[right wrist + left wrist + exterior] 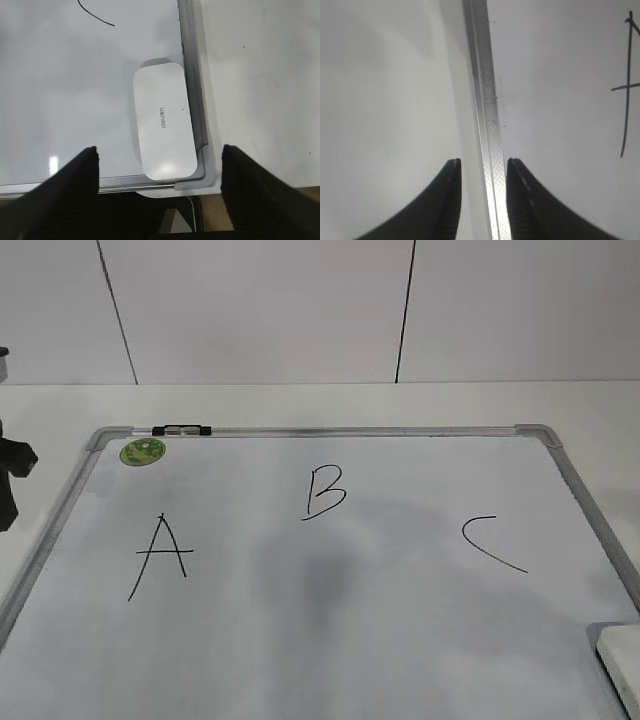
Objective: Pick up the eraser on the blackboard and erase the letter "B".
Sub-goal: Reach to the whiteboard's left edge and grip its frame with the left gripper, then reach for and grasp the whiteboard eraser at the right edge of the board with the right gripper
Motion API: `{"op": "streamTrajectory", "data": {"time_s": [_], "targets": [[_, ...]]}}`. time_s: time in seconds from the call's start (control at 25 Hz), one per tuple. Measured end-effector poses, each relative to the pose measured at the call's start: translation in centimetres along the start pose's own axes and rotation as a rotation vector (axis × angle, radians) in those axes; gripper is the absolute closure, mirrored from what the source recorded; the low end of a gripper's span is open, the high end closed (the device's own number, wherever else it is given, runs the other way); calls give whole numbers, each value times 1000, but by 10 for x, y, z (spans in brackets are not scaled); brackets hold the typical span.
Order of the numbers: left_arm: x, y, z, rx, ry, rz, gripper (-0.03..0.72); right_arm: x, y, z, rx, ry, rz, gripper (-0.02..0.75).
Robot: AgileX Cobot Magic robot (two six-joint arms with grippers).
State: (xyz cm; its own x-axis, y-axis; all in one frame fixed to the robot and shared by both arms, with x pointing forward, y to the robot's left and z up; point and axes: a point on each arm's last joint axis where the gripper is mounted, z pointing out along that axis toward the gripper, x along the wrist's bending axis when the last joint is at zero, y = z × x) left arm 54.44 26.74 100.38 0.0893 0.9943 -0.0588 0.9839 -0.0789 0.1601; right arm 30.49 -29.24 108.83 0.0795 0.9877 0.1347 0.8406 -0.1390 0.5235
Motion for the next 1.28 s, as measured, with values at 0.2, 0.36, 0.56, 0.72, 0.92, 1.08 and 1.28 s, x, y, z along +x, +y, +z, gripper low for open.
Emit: {"op": "streamTrajectory", "data": {"time_s": [0.2, 0.36, 0.56, 0.72, 0.92, 1.08, 1.28], "targets": [[2, 10, 25, 9, 3, -4, 451, 0, 0, 0, 0, 2, 3, 154], [3, 13, 40, 26, 9, -3, 451, 0, 0, 0, 0, 2, 3, 154], [4, 17, 53, 50, 11, -3, 452, 0, 0, 0, 1, 5, 4, 154], [4, 19, 58, 50, 12, -4, 451, 0, 0, 0, 1, 5, 4, 154], [5, 20, 65, 64, 12, -5, 452, 1, 0, 0, 1, 9, 5, 154], [5, 19, 72, 84, 13, -6, 452, 1, 0, 0, 1, 13, 6, 154], [5, 19, 79, 102, 13, -7, 452, 1, 0, 0, 2, 16, 7, 154]]}}
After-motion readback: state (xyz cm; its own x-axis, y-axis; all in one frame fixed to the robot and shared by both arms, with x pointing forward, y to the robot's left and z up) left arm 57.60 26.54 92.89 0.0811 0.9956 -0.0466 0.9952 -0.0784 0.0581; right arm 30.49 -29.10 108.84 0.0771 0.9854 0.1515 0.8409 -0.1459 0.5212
